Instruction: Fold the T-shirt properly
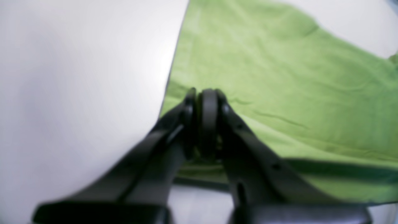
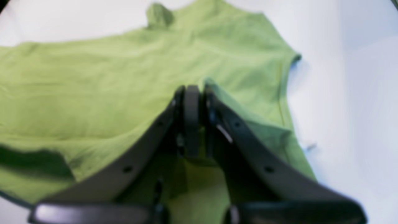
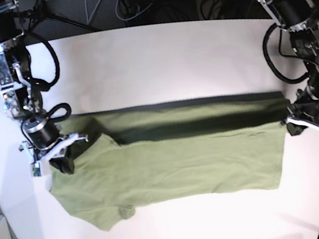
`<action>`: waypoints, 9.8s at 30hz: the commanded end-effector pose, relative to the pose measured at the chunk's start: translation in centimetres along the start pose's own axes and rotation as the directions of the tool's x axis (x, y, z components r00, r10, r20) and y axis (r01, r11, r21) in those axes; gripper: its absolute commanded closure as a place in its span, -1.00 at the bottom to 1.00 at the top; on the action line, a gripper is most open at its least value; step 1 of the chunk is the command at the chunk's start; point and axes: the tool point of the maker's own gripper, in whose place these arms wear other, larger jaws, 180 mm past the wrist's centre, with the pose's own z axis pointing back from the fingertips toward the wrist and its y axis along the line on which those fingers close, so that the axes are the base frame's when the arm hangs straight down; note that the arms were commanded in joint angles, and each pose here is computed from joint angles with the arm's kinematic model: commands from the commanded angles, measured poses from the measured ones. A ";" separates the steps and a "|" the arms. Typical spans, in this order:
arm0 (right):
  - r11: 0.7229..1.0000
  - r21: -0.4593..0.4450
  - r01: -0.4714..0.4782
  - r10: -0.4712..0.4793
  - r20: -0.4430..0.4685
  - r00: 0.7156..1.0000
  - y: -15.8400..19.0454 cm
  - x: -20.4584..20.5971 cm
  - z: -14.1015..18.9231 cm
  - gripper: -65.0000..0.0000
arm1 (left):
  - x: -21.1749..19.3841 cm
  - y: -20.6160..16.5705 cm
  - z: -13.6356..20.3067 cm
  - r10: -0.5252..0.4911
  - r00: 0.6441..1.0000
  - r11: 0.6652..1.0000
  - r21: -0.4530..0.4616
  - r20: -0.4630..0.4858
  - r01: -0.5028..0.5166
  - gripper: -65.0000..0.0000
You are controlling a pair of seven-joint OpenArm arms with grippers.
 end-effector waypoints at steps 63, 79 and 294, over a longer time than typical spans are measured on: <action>0.999 -0.042 0.021 -0.026 -0.120 0.992 -4.8 -3.4 1.1 1.00 | -1.9 -0.7 -1.5 0.028 1.000 0.999 -0.027 -0.008 -0.029 0.91; 0.999 0.029 0.015 -0.010 -0.192 0.981 -2.0 -5.1 -2.4 1.00 | -5.6 0.8 -2.5 0.083 0.993 0.996 -0.007 -0.082 -0.084 0.91; 0.931 0.072 -0.358 0.365 -0.206 0.908 -5.4 -9.9 14.1 0.98 | -20.5 5.7 12.5 -0.174 0.916 0.984 -0.017 -0.361 0.180 0.59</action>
